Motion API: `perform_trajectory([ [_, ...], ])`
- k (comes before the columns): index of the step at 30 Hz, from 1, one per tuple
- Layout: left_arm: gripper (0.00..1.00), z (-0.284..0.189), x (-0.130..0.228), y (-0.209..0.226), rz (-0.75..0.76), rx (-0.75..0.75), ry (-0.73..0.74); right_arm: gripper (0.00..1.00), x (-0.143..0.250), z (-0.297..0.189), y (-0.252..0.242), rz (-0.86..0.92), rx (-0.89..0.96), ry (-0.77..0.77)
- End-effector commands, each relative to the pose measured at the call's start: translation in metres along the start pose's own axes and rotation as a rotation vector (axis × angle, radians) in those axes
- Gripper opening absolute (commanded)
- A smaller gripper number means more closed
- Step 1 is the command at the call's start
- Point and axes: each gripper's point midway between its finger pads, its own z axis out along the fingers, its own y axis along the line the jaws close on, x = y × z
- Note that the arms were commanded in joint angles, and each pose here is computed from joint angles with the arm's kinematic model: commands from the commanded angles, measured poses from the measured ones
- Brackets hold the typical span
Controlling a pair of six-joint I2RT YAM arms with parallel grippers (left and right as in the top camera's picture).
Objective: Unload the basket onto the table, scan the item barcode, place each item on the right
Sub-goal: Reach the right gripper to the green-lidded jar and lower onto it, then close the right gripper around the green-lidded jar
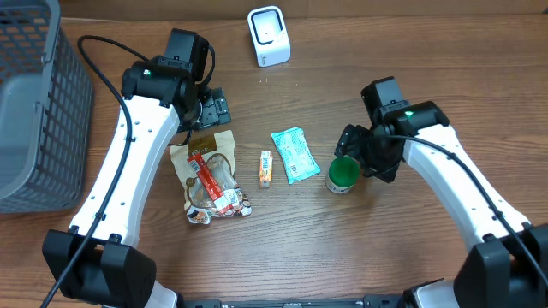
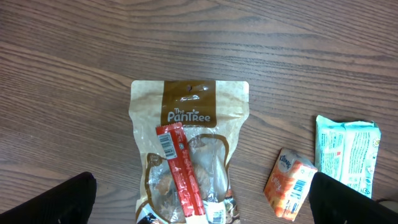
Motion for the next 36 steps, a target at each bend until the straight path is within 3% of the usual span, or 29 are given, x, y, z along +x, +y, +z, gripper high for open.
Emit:
perform_trajectory([
  [1, 1.0, -0.01, -0.006, 0.002, 0.009, 0.004, -0.033, 0.86, 0.002, 0.016, -0.003, -0.005, 0.072, 0.002],
  [12, 1.0, -0.01, -0.006, 0.002, 0.009, 0.004, -0.033, 0.89, 0.018, 0.054, -0.011, 0.01, 0.187, 0.101],
  [16, 1.0, -0.01, -0.006, 0.002, 0.009, 0.004, -0.033, 0.75, 0.017, 0.054, -0.011, -0.033, 0.185, 0.101],
  [21, 1.0, -0.01, -0.006, 0.002, 0.009, 0.004, -0.033, 0.72, 0.017, 0.054, -0.011, -0.049, 0.185, 0.102],
  [32, 1.0, -0.01, -0.006, 0.002, 0.009, 0.004, -0.033, 0.71, -0.013, 0.054, -0.011, -0.378, 0.225, -0.014],
  [36, 1.0, -0.01, -0.006, 0.002, 0.009, 0.004, -0.033, 0.71, -0.023, 0.053, -0.015, -0.403, 0.265, -0.058],
])
